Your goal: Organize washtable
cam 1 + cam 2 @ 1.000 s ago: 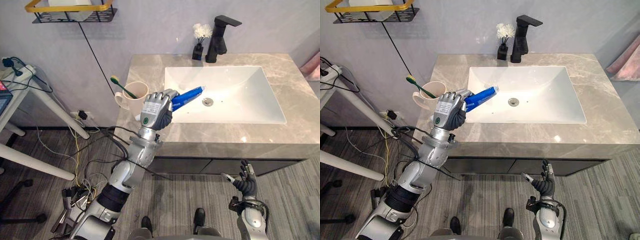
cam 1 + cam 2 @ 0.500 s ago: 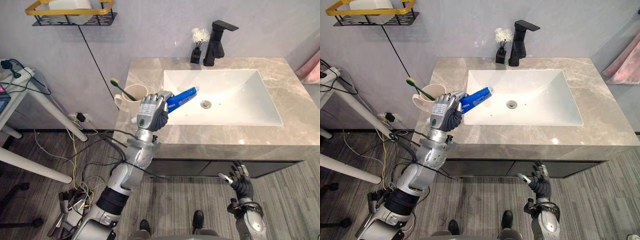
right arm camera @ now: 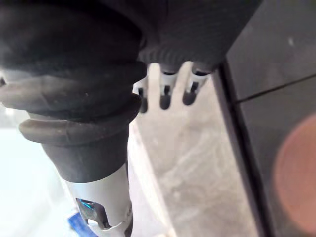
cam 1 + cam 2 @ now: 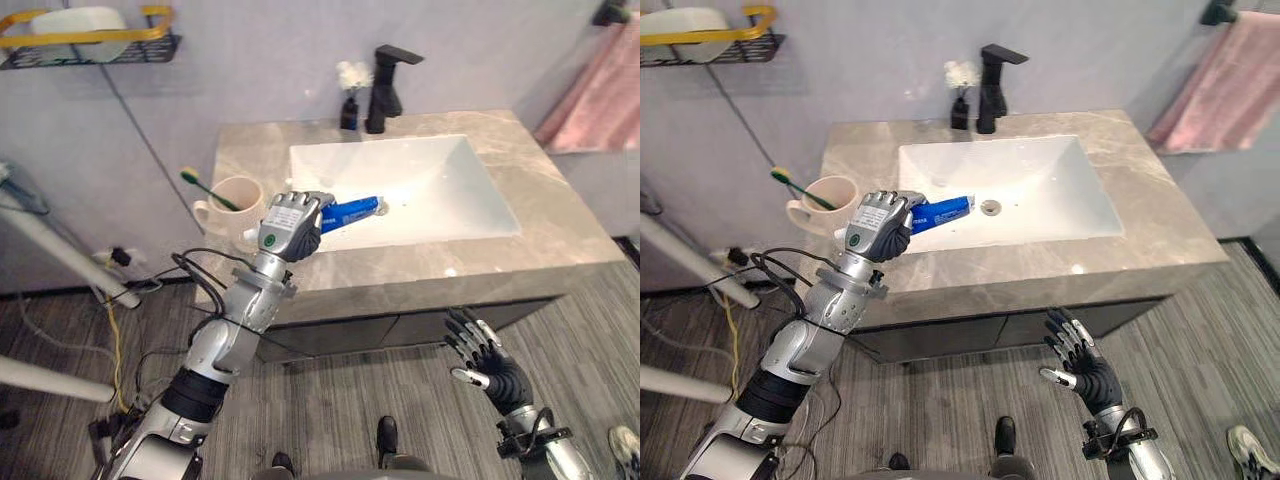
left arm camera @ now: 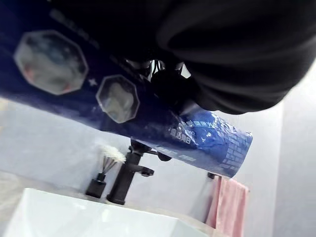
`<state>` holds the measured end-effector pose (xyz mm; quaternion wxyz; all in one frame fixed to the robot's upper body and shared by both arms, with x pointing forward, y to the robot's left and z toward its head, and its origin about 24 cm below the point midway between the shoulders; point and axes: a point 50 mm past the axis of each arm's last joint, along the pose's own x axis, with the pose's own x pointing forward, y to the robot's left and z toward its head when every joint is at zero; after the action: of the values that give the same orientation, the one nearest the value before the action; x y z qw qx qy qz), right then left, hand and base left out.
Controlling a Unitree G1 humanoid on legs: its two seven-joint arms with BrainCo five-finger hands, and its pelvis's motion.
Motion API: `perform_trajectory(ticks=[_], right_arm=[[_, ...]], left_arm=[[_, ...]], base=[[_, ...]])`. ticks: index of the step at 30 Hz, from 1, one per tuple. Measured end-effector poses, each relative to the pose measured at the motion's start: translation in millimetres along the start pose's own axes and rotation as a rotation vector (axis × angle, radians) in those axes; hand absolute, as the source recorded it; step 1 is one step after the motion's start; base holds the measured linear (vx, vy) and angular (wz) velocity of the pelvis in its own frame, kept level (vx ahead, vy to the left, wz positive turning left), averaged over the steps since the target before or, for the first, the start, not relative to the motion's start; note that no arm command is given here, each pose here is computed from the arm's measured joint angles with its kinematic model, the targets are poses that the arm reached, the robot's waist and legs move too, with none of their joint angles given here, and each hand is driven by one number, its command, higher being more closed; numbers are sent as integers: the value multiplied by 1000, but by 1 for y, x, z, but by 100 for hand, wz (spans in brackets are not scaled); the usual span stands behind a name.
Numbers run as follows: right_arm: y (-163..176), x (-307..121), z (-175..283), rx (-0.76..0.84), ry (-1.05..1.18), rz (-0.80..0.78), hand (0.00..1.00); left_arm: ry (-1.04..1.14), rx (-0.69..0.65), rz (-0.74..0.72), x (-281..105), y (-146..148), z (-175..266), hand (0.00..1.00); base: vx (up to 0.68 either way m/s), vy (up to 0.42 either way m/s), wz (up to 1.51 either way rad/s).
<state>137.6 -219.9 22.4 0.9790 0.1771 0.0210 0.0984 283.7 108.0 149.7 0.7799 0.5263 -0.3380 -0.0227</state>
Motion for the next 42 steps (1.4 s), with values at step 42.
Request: perform_trajectory(ticks=[42], right_arm=[[48, 70, -8, 622, -314, -66, 0]], left_arm=[[-133, -349, 113, 22, -16, 65, 100]], base=[[-18, -11, 6]])
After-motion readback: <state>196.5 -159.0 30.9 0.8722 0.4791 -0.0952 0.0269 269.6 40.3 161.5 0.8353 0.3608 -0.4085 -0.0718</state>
